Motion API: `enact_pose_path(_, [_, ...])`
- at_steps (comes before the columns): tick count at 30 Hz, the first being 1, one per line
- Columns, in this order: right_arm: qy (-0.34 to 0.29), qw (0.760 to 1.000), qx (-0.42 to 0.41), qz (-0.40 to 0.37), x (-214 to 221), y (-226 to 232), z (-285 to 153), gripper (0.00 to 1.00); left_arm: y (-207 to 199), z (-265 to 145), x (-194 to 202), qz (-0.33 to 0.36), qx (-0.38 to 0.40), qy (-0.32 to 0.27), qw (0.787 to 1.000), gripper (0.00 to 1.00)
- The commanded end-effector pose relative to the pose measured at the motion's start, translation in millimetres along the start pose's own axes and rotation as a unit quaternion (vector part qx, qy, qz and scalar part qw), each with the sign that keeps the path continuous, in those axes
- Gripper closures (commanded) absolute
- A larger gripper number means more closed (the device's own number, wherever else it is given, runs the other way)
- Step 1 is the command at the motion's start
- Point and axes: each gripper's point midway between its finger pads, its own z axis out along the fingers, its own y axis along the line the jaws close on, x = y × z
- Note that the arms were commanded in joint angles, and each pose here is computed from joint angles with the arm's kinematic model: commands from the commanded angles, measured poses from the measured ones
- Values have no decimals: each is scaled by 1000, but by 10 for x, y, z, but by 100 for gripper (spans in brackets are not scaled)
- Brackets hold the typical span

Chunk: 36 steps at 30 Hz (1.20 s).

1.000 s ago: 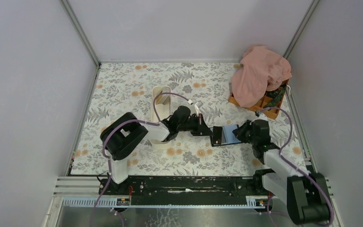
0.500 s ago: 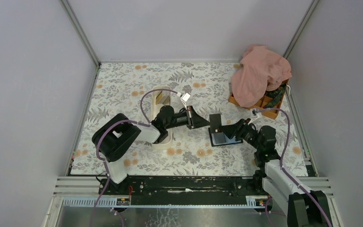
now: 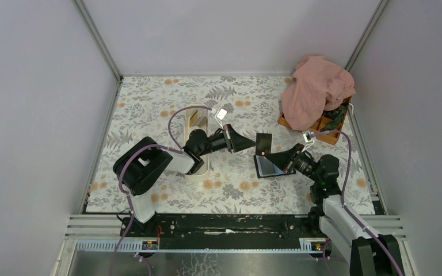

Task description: Take the credit cards out of the card holder

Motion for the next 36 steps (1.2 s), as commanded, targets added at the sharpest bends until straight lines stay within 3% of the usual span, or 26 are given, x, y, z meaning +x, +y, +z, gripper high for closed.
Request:
enact_pose_path(1, [-13,999,-19,-32,-125,139,5,96,-58,10,-2,11,23,-4,1000,100])
enact_pose_path(10, [-6,999,-22,-44,-144,187,-6,100,-11,-2,2,10,24,-2,1000,100])
enact_pose_path(15, [3,998,-37,-45,-131,249,-8,100,-7,-59,-73,16,33,-3,999,75])
enact_pose_path(19, [12,998,-55,-42,-124,333,-20,100,-21,-95,-155,26,54,-2,998,65])
enact_pose_path(29, [30,997,-68,-30,-31,373,-40,100,-141,-10,-267,58,103,21,993,56])
enact_pose_path(36, [37,996,-75,-28,-7,384,-28,100,-276,15,-322,72,124,23,989,56])
